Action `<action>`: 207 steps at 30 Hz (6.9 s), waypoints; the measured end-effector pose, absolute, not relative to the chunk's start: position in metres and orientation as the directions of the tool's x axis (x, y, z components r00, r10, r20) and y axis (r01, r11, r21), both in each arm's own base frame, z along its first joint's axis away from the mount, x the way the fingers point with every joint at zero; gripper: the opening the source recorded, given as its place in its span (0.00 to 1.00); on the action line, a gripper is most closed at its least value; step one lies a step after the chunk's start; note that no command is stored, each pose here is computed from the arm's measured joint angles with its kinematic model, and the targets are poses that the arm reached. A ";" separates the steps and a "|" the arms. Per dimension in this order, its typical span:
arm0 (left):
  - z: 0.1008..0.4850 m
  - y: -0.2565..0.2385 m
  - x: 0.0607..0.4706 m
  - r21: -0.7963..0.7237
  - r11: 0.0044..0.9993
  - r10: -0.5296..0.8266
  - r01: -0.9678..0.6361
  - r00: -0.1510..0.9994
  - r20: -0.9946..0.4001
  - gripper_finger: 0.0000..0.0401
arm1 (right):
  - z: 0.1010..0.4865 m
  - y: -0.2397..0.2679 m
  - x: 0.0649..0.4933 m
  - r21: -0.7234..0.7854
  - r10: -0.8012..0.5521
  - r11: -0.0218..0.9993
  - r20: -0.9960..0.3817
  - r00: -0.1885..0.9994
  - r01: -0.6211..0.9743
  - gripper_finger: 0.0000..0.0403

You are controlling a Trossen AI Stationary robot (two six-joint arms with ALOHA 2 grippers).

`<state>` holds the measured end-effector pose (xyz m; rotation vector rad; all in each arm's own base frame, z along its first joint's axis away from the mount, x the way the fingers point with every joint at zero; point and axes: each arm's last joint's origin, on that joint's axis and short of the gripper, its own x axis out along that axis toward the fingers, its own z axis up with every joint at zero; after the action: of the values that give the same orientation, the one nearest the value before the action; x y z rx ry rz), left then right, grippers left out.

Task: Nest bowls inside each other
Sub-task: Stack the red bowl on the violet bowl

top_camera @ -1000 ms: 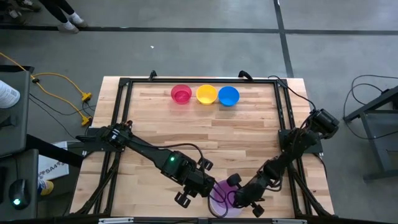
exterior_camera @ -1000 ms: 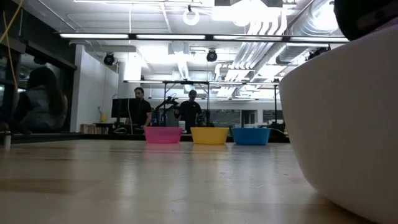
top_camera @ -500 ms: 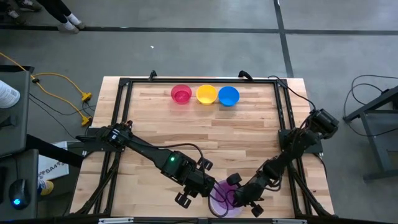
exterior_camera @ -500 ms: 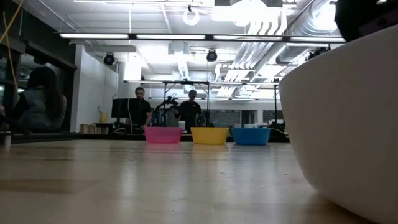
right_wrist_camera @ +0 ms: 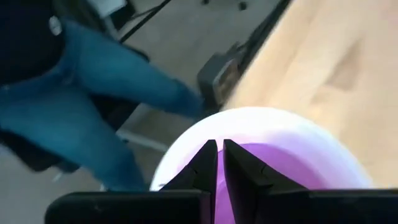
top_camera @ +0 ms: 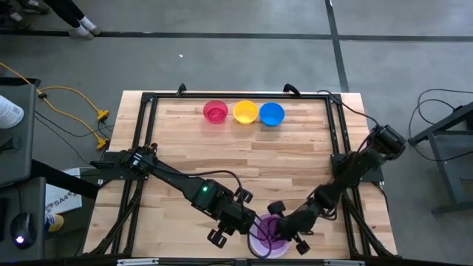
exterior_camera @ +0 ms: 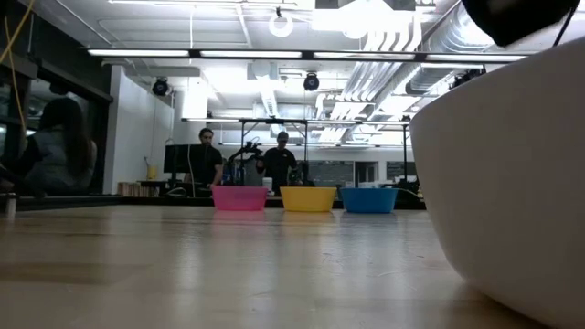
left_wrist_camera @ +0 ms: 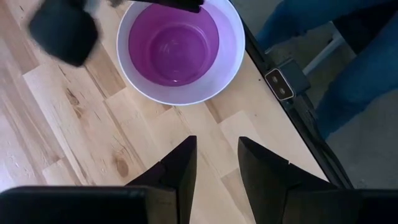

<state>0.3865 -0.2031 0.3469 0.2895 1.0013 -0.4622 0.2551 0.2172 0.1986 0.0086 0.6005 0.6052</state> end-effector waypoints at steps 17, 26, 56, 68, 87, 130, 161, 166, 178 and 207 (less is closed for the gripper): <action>0.340 -0.197 0.373 -0.021 0.893 -0.180 0.450 0.314 -0.932 0.29 | 0.218 0.157 0.244 0.060 0.118 0.993 -0.692 0.712 -0.107 0.05; 0.330 -0.181 0.375 0.003 0.912 -0.123 0.411 0.279 -0.952 0.29 | 0.211 0.145 0.241 0.057 0.040 0.998 -0.757 0.652 0.004 0.05; 0.279 -0.065 0.321 0.079 0.962 -0.059 0.260 0.482 -0.874 0.29 | 0.254 0.175 0.150 0.201 -0.016 0.962 -0.635 0.773 0.185 0.05; 0.262 -0.054 0.332 0.012 0.996 -0.028 0.088 0.439 -0.898 0.29 | 0.263 0.173 0.143 0.226 0.012 0.961 -0.608 0.794 0.158 0.05; 0.212 0.077 0.311 0.101 0.984 0.147 -0.149 0.348 -0.926 0.29 | 0.263 0.174 0.143 0.237 0.036 0.961 -0.619 0.784 0.143 0.05; 0.204 0.183 0.268 0.216 0.976 0.199 0.021 0.304 -0.931 0.29 | 0.263 0.175 0.144 0.258 0.042 0.954 -0.615 0.788 0.151 0.05; 0.200 0.201 0.262 0.205 0.977 0.211 -0.053 0.322 -0.923 0.29 | 0.267 0.179 0.147 0.316 0.073 0.938 -0.580 0.812 0.141 0.05; 0.214 0.216 0.257 0.193 0.951 0.268 -0.240 0.338 -0.902 0.29 | 0.267 0.179 0.147 0.315 0.073 0.939 -0.579 0.812 0.140 0.05; 0.240 0.269 0.219 -0.060 0.714 0.313 -0.698 0.394 -0.864 0.29 | 0.267 0.178 0.147 0.311 0.067 0.940 -0.576 0.815 0.143 0.05; 0.201 0.268 0.240 -0.123 0.632 0.220 -0.765 0.330 -0.918 0.29 | 0.267 0.177 0.149 0.311 0.064 0.939 -0.579 0.813 0.147 0.05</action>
<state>0.2401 0.2677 0.2014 -0.6156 1.0452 0.7005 0.1491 0.1767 0.2672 0.3536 0.6231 -0.0448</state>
